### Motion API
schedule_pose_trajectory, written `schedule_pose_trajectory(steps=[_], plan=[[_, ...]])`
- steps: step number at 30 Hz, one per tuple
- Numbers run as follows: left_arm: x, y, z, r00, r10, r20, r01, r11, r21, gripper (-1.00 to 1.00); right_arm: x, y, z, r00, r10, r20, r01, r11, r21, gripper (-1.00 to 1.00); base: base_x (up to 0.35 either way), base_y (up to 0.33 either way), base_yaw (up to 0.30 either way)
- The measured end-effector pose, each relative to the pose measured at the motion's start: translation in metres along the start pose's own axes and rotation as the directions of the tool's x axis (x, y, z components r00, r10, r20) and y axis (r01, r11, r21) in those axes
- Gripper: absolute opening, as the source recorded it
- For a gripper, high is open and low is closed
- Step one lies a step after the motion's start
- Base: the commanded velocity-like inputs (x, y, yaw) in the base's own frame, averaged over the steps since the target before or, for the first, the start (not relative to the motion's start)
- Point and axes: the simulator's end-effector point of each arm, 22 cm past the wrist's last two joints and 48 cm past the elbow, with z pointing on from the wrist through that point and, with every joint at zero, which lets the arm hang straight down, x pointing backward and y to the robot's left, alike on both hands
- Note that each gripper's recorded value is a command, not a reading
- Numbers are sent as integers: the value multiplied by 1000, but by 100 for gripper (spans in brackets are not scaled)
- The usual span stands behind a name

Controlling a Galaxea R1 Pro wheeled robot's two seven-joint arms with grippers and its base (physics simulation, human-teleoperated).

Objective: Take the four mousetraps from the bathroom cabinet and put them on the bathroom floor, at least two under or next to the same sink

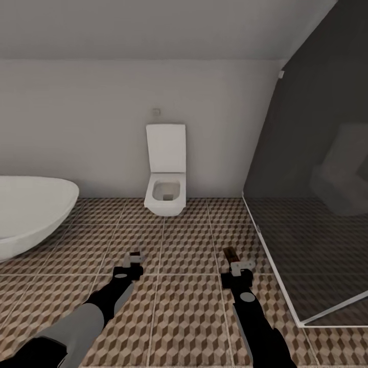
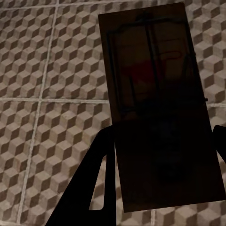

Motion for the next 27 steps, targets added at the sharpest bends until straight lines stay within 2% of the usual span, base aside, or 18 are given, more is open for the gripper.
schedule_pose_trajectory(steps=[27], plan=[[57,-20,43,998,9,-55,-8,1000,12,-100,55,11,37,999,-4,-42,3,1000,-6,-100,0,0,0]])
